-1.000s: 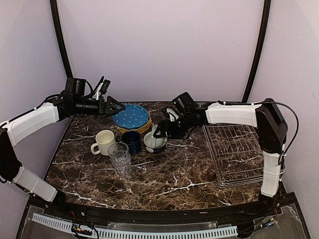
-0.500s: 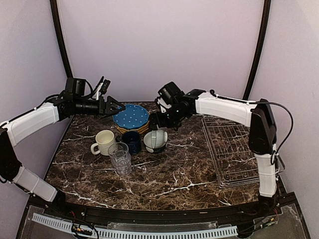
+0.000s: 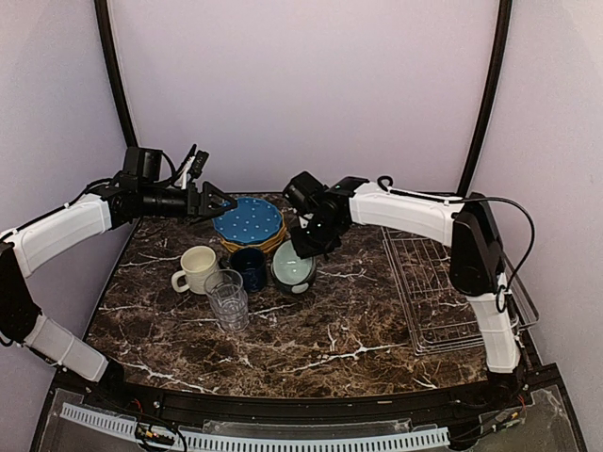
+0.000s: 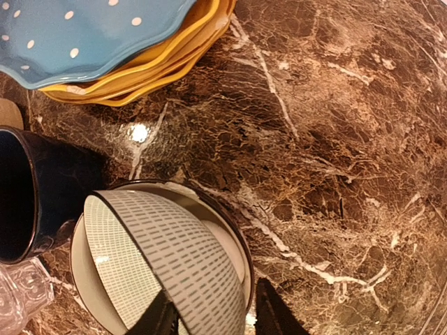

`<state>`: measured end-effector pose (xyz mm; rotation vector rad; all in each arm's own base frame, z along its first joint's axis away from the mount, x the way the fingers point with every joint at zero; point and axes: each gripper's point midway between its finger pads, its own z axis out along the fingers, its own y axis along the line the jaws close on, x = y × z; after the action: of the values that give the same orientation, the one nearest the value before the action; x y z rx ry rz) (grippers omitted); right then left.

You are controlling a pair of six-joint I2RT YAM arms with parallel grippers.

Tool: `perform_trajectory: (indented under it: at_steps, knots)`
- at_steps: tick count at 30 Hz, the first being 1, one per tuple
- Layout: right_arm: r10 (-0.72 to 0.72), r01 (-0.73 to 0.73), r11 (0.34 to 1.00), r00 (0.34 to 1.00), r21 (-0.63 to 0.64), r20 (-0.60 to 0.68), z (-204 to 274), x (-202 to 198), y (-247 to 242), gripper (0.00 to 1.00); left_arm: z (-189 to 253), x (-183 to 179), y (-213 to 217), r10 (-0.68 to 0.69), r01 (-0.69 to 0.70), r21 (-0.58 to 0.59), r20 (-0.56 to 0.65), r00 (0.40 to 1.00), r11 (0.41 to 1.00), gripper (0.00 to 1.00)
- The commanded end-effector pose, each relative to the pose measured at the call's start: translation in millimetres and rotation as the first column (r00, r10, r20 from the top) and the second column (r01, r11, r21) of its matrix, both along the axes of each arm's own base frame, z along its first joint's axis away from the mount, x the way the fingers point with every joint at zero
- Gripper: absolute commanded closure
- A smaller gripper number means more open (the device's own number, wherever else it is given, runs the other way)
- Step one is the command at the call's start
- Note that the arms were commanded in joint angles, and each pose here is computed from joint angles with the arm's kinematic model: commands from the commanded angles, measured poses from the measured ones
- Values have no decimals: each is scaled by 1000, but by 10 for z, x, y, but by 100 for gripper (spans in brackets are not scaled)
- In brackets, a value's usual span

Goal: Unload the mixed dishes from the dish rack
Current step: Adjust the bowl in the bowl.

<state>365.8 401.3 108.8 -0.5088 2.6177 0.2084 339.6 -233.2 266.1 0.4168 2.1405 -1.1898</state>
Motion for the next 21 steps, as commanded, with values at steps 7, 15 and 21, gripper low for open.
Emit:
perform_trajectory:
  at_steps: [7, 15, 21]
  knots:
    - [4, 29, 966, 992, 258, -127, 199, -83, 159, 87, -24, -57, -24, -22, 22, -10, -10, 1000, 1000, 21]
    - [30, 59, 899, 980, 433, -196, 332, -112, 102, 68, -24, -58, -22, -21, 21, -8, -9, 1000, 1000, 21]
    - [15, 13, 941, 997, 337, -80, 627, -106, -150, 40, -7, -54, -7, -15, 15, 1, 10, 1000, 1000, 21]
